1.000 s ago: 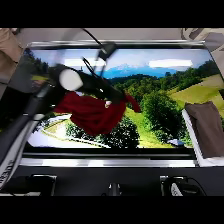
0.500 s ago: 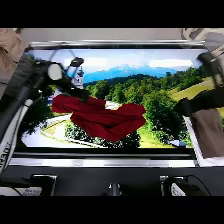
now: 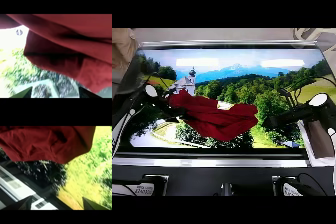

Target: Fold the shirts.

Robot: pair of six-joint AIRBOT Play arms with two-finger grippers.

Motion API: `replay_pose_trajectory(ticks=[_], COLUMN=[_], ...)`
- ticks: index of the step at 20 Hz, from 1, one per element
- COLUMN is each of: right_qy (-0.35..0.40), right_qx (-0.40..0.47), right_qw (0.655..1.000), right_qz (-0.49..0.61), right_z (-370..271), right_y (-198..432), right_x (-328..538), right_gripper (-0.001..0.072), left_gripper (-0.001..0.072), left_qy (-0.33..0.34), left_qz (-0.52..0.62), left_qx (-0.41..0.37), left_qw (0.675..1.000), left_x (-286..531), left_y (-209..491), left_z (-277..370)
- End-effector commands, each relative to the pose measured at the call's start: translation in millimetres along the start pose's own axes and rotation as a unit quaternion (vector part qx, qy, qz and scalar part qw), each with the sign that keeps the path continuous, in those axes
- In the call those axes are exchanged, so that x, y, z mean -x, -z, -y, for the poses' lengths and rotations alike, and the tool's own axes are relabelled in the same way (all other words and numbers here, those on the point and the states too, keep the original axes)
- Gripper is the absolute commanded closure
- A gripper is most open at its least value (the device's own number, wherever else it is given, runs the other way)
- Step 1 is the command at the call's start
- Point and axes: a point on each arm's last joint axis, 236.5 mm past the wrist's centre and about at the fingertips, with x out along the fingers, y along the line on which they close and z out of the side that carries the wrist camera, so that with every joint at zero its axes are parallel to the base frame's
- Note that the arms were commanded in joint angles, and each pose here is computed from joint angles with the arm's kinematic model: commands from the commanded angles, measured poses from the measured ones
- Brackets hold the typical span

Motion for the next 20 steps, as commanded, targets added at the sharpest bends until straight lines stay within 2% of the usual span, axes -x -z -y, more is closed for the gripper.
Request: replay_pose_trajectory(ticks=[1, 2, 3, 4, 5, 6, 8, 9, 12, 13, 14, 15, 16, 18, 20], right_qy=[-0.030, -0.035, -0.043, -0.047, -0.045, -0.040, -0.037, -0.034, -0.024, -0.018, -0.015, -0.017, -0.026, -0.038, -0.008], right_qx=[-0.020, -0.026, -0.034, -0.041, -0.043, -0.038, -0.025, -0.018, -0.002, -0.004, -0.008, -0.008, -0.013, 0.052, 0.149], right_qw=[0.999, 0.999, 0.998, 0.998, 0.998, 0.998, 0.999, 0.999, 1.000, 1.000, 1.000, 1.000, 1.000, 0.998, 0.986], right_qz=[0.010, 0.010, 0.015, 0.025, 0.030, 0.027, 0.017, 0.011, 0.006, 0.007, 0.011, 0.011, 0.010, 0.022, 0.073], right_z=[8, 10, 11, 12, 14, 14, 8, 5, -3, -3, -3, -4, -8, -28, -58], right_y=[-5, -6, -10, -15, -19, -20, -23, -24, -29, -31, -33, -35, -39, -59, -99], right_x=[-27, -31, -35, -38, -42, -49, -67, -77, -104, -109, -111, -108, -100, -65, -2], right_gripper=[0.0014, 0.0014, 0.0014, 0.0014, 0.0014, 0.0014, 0.0013, 0.0013, 0.0013, 0.0038, 0.0149, 0.0558, 0.0690, 0.0690, 0.0690], left_gripper=[-0.0004, 0.0001, 0.0073, 0.0109, 0.0114, 0.0239, 0.0610, 0.0682, 0.0684, 0.0683, 0.0683, 0.0684, 0.0684, 0.0685, 0.0685], left_qy=[0.016, 0.015, 0.014, 0.013, 0.012, 0.013, 0.012, 0.012, 0.013, 0.014, 0.015, 0.015, 0.016, 0.021, 0.032], left_qz=[0.024, 0.033, 0.043, 0.055, 0.063, 0.067, 0.067, 0.065, 0.075, 0.082, 0.091, 0.102, 0.123, 0.212, 0.360], left_qx=[0.008, 0.004, 0.005, 0.002, 0.006, 0.013, 0.011, 0.008, -0.014, -0.017, -0.029, -0.042, -0.058, -0.112, -0.160], left_qw=[1.000, 0.999, 0.999, 0.998, 0.998, 0.998, 0.998, 0.998, 0.997, 0.996, 0.995, 0.994, 0.991, 0.971, 0.919], left_x=[-26, -30, -32, -33, -34, -34, -35, -34, -25, -20, -14, -5, 10, 71, 181], left_y=[-7, -12, -18, -23, -26, -28, -28, -26, -27, -28, -29, -30, -33, -49, -63], left_z=[6, 9, 12, 14, 17, 18, 19, 19, 23, 25, 28, 32, 38, 64, 108])
